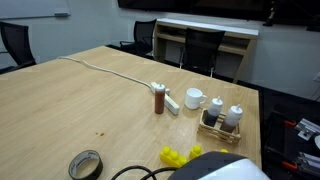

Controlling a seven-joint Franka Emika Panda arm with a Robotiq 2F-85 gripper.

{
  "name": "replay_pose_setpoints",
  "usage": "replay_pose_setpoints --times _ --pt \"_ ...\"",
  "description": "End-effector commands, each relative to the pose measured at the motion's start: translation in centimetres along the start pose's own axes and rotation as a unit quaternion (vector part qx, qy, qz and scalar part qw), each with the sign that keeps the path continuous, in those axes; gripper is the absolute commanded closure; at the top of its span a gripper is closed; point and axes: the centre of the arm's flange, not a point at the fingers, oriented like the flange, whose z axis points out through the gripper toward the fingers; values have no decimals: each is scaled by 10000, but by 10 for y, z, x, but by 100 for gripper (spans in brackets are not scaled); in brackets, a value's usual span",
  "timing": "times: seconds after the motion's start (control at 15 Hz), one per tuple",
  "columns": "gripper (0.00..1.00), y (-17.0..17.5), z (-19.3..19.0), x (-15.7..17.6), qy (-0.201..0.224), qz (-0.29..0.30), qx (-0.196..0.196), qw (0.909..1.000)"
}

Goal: Align the blue and orange legos together then put the purple legos on top of the blue and orange legos

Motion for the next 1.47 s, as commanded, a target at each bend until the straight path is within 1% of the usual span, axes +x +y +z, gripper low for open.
replay_pose_setpoints --times 0.0,0.8,0.87,1.2,1.4 --pt "0 10 -14 -14 -130 11 13 9999" --pt "0 5 -1 -21 -358 124 486 9981" --pt "0 5 1 -21 -347 101 532 9979" --pt "0 8 11 -10 23 -90 632 9980" --pt "0 10 16 -8 66 -123 678 9976"
